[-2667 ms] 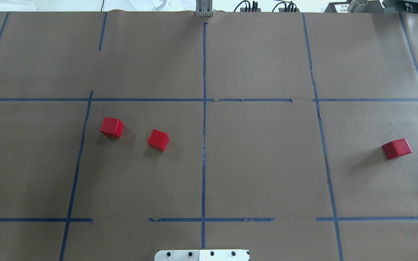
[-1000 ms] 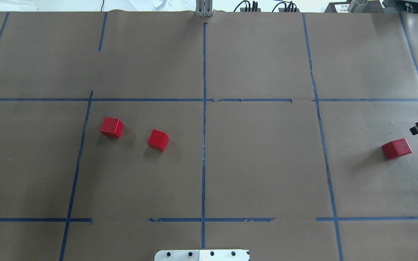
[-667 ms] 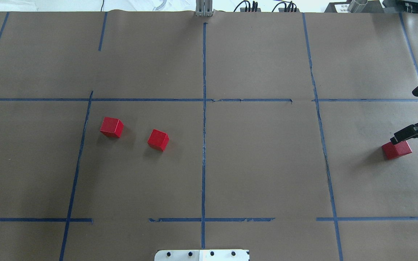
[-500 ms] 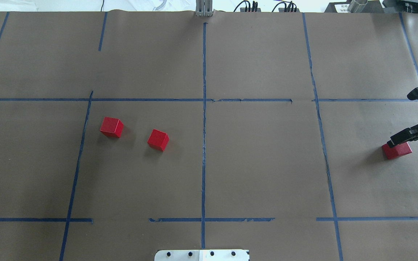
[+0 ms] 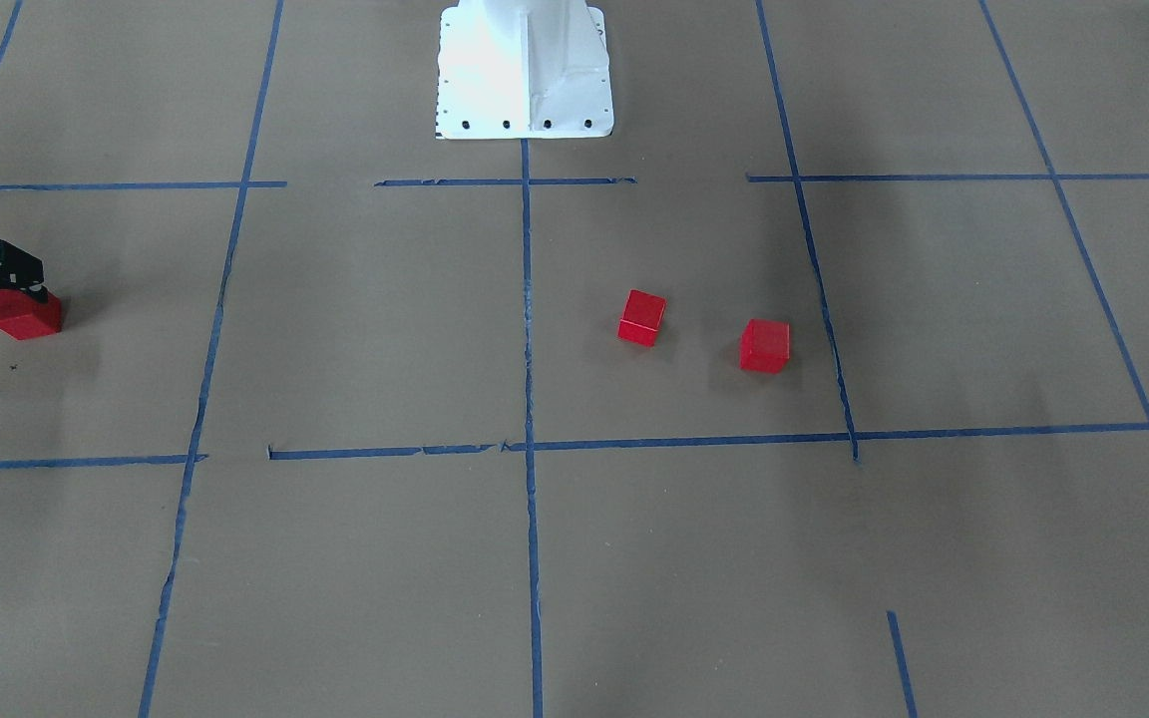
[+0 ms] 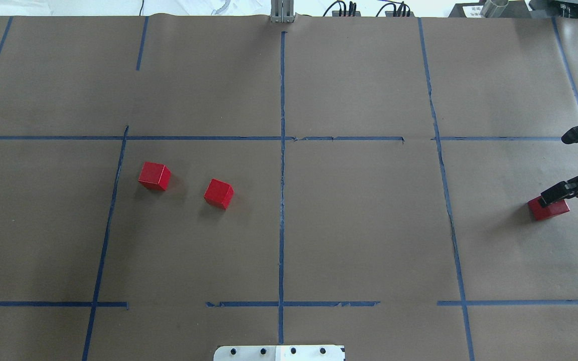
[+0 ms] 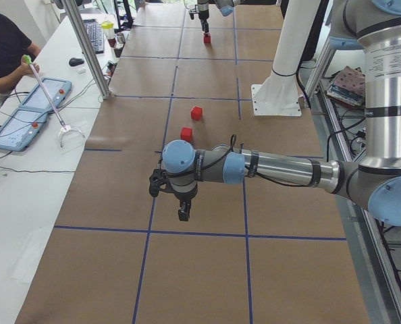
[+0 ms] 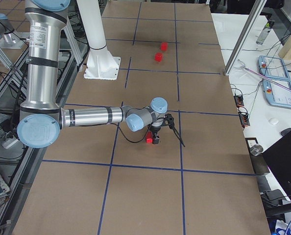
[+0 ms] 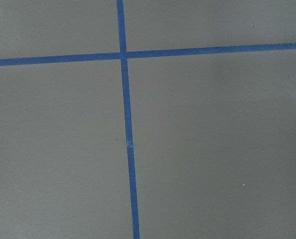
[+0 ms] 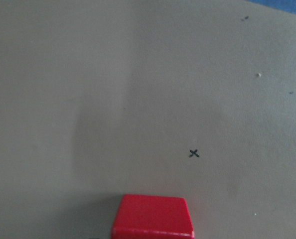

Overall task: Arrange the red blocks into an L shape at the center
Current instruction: 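Lower the right gripper onto the outlying red cube and grasp it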

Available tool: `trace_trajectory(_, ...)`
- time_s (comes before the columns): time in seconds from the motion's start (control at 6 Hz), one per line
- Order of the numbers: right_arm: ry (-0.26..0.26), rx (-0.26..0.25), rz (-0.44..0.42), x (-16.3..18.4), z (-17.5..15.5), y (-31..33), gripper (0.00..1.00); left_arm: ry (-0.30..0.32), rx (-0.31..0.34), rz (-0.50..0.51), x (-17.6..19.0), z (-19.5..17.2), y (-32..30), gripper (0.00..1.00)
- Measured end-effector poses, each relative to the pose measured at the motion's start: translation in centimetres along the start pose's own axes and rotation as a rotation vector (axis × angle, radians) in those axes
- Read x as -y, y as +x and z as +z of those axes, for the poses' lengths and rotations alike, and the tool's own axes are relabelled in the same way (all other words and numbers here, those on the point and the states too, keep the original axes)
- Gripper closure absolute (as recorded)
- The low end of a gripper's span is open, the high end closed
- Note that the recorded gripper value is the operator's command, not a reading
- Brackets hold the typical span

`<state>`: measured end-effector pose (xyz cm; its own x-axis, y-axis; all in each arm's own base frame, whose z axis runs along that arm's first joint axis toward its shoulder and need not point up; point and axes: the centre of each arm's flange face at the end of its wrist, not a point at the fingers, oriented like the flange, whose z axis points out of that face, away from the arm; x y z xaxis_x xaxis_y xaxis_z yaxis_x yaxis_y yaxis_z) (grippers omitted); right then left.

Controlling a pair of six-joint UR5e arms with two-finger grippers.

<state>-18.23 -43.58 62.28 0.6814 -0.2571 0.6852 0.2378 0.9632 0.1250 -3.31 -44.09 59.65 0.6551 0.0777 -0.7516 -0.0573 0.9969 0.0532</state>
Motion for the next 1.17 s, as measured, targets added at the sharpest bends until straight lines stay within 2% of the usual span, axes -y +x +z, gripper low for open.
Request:
trace_trajectory(0.17, -0.007, -0.002, -0.005, 0.1, 0.5, -0.3, 0.37, 0.001, 0.000, 0.001, 0.0, -0.1, 0.1, 0.00)
trace_trajectory(0.33, -0.010, -0.002, -0.008, 0.2, 0.7, -0.6, 0.90, 0.002, 0.000, 0.001, 0.0, -0.1, 0.1, 0.00)
trace_trajectory(0.5, -0.013, -0.002, -0.008, 0.2, 0.9, -0.6, 1.00, 0.002, 0.000, 0.001, 0.0, -0.1, 0.1, 0.00)
trace_trajectory(0.83, 0.029, 0.042, -0.017, 2.0, -1.5, -4.1, 1.00, 0.007, -0.001, 0.006, 0.0, -0.3, 0.3, 0.00)
trace_trajectory(1.17, 0.083, 0.153, 0.055, 4.3, -5.1, -16.4, 0.99, 0.009, -0.001, 0.008, 0.1, -0.5, 0.5, 0.00)
